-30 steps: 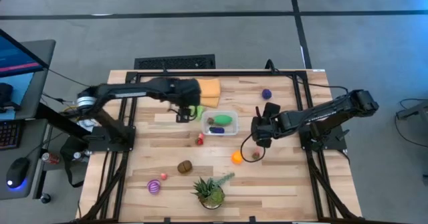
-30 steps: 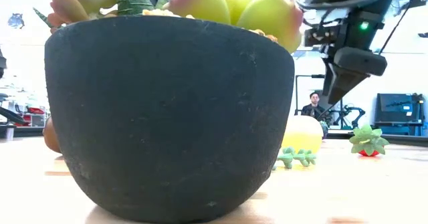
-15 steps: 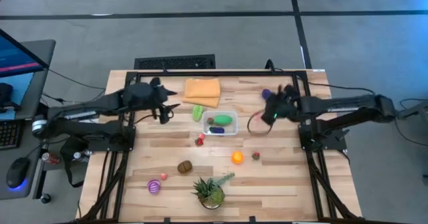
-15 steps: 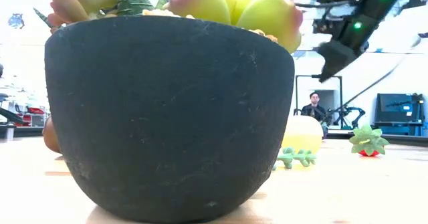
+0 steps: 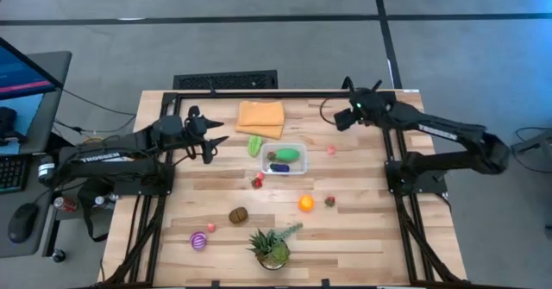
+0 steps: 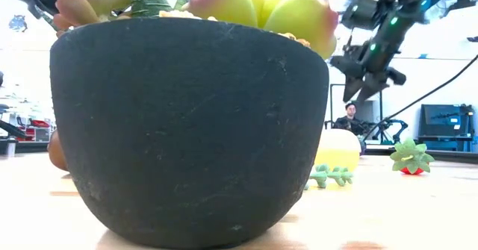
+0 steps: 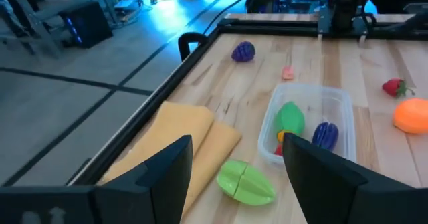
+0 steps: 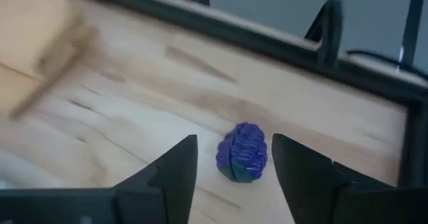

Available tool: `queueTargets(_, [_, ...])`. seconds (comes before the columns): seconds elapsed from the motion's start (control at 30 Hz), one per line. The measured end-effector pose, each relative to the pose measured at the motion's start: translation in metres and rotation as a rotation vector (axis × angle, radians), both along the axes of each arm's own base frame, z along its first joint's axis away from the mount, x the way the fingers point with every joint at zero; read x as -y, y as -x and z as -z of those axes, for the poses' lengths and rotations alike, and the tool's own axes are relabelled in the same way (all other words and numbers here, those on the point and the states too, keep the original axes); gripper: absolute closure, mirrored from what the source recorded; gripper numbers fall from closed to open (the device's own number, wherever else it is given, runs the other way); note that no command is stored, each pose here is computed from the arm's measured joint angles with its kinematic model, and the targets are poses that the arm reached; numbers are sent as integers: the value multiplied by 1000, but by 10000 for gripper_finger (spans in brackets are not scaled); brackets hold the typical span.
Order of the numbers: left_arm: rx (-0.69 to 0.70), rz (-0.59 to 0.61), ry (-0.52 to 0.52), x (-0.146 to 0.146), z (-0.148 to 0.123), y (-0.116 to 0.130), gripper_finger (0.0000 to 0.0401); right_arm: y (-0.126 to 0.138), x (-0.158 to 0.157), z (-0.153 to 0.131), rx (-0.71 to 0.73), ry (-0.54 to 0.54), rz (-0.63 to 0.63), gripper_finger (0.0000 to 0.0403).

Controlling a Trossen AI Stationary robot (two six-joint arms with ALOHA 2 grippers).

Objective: Pick and placing Produce into tupperware
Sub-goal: Put the violet grape into the transparent container

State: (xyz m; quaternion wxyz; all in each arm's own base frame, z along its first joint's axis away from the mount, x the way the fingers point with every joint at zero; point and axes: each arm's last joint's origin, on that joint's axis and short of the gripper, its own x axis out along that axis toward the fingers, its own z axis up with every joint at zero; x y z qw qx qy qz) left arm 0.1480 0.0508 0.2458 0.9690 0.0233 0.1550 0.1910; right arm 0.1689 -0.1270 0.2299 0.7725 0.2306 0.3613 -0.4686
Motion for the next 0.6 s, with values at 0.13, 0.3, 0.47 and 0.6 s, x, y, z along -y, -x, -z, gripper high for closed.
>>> queueTargets(0.13, [2,-5,14,0,1,0,177,-5,16,20,-62,-70,-16,178])
queueTargets(0.3, [-1,-4,16,0,1,0,177,-8,27,35,-114,-106,-1,122])
queueTargets(0.47, [-1,-4,15,0,1,0,177,-13,34,42,-96,-102,20,79])
queueTargets(0.6, [-1,-3,16,0,1,0,177,-19,39,50,-91,-104,28,51])
